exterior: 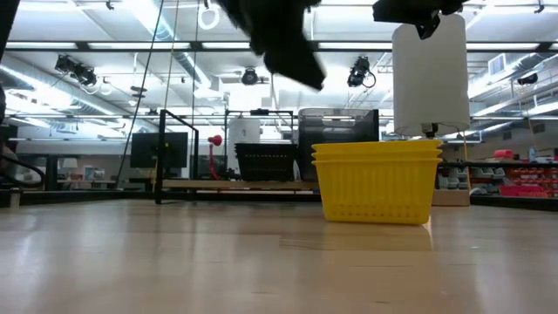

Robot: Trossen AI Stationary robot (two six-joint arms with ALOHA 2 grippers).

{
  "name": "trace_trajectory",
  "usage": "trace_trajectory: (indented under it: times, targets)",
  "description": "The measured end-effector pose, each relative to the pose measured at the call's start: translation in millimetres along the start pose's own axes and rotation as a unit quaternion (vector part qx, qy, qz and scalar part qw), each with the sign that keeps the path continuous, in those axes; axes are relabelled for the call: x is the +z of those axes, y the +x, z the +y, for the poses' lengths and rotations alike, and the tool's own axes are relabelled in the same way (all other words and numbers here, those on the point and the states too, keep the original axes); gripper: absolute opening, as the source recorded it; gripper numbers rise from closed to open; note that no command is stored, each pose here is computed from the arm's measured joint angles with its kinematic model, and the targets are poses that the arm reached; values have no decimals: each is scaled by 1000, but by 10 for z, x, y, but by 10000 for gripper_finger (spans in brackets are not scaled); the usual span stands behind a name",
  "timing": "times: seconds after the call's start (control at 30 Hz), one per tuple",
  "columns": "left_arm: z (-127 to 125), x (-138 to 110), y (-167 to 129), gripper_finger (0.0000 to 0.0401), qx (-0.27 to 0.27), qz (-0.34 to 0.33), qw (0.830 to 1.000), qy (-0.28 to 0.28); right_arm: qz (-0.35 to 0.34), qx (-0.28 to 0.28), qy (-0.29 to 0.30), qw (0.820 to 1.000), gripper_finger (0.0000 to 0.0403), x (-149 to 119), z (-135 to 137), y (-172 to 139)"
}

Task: Stack baskets on shelf by color
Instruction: Put the stacked yellow baskets on the shelf

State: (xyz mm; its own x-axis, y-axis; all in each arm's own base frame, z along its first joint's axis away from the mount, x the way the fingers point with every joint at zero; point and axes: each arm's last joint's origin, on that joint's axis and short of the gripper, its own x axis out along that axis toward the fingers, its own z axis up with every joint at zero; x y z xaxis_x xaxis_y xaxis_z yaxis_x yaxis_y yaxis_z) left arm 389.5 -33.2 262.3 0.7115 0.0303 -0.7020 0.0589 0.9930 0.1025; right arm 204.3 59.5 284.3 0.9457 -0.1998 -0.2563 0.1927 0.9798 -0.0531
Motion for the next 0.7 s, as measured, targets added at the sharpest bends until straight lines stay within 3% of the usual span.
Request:
trace_trajectory:
  times: [0.2,0.37,0.7]
  targets:
    - [-512,125,8,190,-50,-76,996,14,-3,-5,4,1000,77,10,-20,9]
    - [-741,198,104,186,-56,-135,989,21,-10,-4,11,1000,77,27,-27,-6]
    - [-834,-19,593,189,-38,-95,994,50,-23,-6,18,1000,77,70,-62,-75]
